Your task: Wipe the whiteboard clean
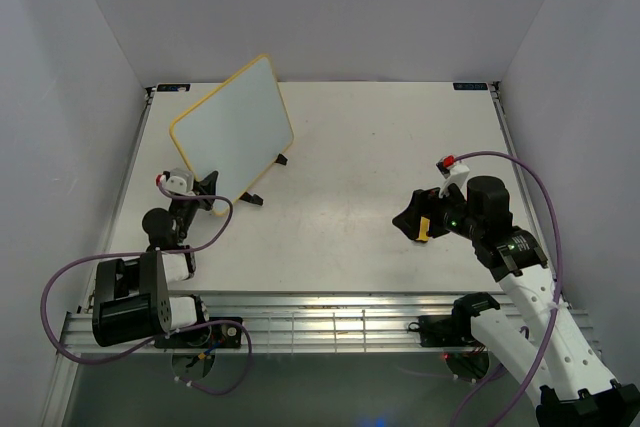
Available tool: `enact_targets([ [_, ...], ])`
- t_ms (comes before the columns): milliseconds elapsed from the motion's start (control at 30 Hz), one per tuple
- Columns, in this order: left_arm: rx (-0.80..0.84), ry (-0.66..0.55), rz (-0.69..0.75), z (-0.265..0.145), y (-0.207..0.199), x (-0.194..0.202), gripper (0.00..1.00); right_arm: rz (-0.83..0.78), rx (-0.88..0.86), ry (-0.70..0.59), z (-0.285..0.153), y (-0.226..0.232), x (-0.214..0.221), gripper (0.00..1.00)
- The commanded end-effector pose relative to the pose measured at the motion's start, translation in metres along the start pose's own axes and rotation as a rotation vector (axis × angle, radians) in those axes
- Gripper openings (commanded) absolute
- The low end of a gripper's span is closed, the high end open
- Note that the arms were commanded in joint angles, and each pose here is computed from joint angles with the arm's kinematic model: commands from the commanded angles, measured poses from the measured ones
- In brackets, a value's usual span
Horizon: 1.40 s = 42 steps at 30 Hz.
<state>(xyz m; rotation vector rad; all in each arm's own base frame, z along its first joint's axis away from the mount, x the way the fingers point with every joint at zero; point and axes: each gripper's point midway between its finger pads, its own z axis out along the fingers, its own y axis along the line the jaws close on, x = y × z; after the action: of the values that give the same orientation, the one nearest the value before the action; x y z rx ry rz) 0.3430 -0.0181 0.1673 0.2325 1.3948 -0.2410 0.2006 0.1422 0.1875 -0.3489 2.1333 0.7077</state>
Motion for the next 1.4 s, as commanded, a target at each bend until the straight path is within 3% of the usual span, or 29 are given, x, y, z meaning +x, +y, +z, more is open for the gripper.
enact_targets([
  [0,-0.143,0.066,0.133,-0.005,0.038,0.010,0.43,-0.028,-0.023,-0.033,0.000,0.005,-0.011,0.90],
  [367,-0.146,0.057,0.126,-0.007,0.037,0.008,0.49,-0.030,-0.021,-0.037,-0.002,0.006,-0.010,0.90],
  [400,-0.143,0.058,0.124,-0.007,0.036,0.008,0.57,-0.029,-0.023,-0.037,-0.002,0.006,-0.010,0.90],
  [433,-0.142,0.059,0.123,-0.007,0.036,0.008,0.59,-0.029,-0.024,-0.037,-0.002,0.006,-0.010,0.90],
  [967,-0.169,0.039,0.137,-0.013,0.035,0.005,0.59,-0.031,-0.025,-0.047,-0.004,0.007,-0.011,0.90],
  [1100,-0.180,0.042,0.159,-0.016,0.035,0.006,0.71,-0.034,-0.026,-0.055,-0.006,0.008,-0.012,0.90],
  [1367,-0.169,0.049,0.195,-0.014,0.029,0.008,0.66,-0.041,-0.034,-0.069,-0.008,0.009,-0.012,0.90],
])
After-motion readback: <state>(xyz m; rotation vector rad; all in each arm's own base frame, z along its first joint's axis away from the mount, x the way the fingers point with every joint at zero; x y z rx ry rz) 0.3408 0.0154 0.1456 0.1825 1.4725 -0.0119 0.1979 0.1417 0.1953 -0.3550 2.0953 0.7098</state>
